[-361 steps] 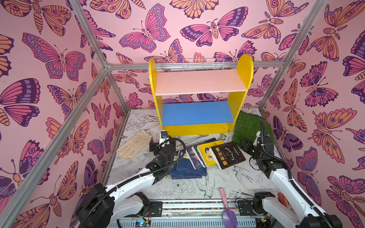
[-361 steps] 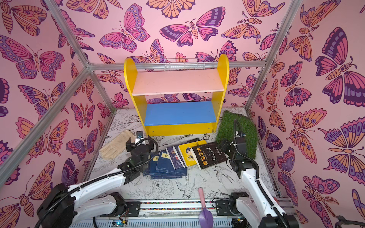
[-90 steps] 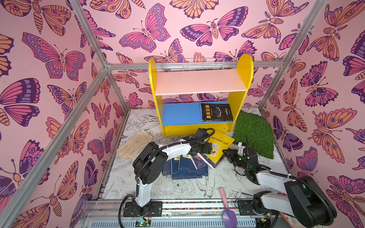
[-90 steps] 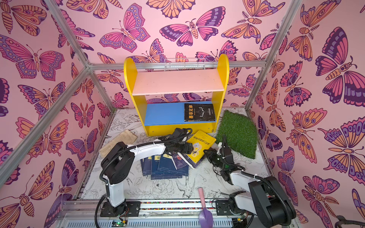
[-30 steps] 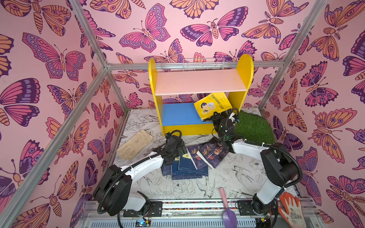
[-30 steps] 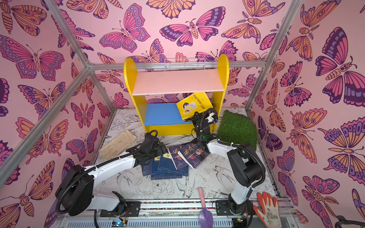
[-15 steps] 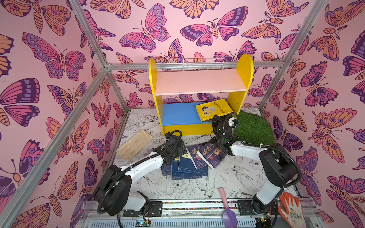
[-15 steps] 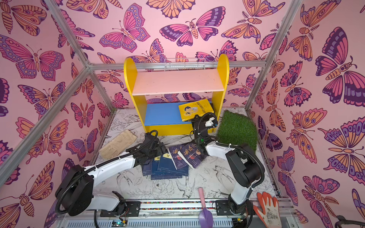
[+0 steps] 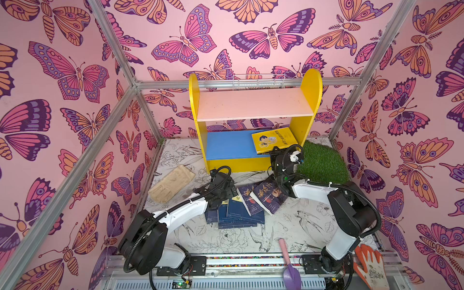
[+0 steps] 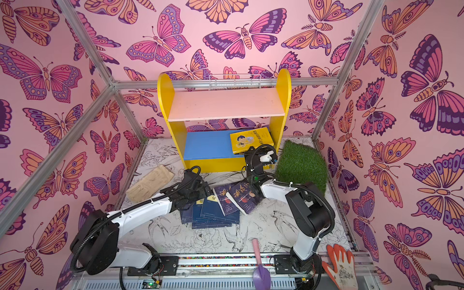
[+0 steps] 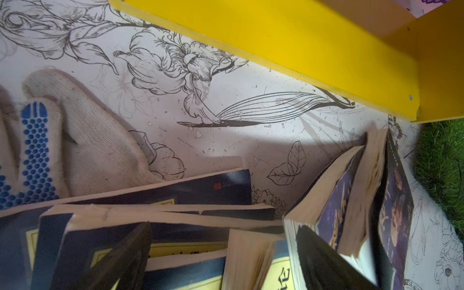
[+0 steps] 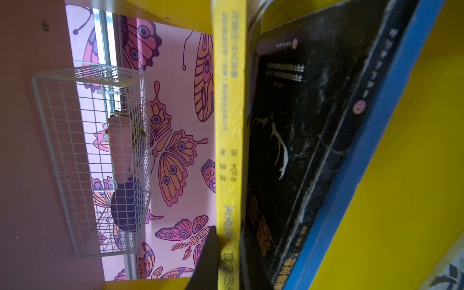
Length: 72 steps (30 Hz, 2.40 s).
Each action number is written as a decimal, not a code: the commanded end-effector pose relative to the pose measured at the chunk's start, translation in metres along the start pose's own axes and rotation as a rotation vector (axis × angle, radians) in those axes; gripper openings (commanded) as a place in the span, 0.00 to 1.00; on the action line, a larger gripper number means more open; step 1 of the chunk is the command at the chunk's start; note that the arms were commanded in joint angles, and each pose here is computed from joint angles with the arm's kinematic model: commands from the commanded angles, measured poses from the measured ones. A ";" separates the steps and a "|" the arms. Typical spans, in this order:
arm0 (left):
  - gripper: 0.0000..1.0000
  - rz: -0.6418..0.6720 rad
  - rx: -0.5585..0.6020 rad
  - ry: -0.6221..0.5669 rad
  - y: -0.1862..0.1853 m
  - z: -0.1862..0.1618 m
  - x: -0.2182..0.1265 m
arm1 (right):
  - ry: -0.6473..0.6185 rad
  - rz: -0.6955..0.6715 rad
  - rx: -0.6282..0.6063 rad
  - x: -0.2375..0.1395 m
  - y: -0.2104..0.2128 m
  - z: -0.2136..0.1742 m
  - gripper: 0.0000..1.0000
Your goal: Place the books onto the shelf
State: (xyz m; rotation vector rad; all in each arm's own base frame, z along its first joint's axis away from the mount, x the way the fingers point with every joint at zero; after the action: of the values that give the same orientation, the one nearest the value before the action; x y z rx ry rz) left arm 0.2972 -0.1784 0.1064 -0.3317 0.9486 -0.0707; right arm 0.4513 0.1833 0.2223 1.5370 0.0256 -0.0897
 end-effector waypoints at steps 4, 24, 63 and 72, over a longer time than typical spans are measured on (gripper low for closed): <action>0.92 0.013 0.025 0.044 0.003 -0.011 0.000 | -0.097 0.058 0.087 0.006 0.024 0.012 0.00; 0.93 0.019 0.027 0.055 0.003 -0.011 0.000 | -0.085 -0.131 0.040 0.002 0.004 0.014 0.54; 0.94 0.056 0.024 0.058 0.008 -0.014 0.000 | 0.503 -0.392 -0.416 -0.005 -0.025 0.003 0.14; 0.94 0.059 0.036 0.064 0.008 -0.014 0.001 | 0.479 -0.397 -0.437 0.007 -0.025 0.002 0.14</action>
State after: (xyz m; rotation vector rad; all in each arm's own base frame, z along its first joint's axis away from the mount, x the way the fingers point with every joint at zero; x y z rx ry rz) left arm 0.2893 -0.1756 0.0981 -0.3003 0.9942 -0.0539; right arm 0.4503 0.1798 0.1950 1.1013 0.7025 -0.0080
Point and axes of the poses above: each gripper's point midway between its finger pads, its own x axis out along the fingers, its own y axis along the line the jaws close on, z = x × y, the point moved 2 cm from there along -x, back along the fingers, and after that the axes turned 6 degrees about x, right-handed, at the moved point
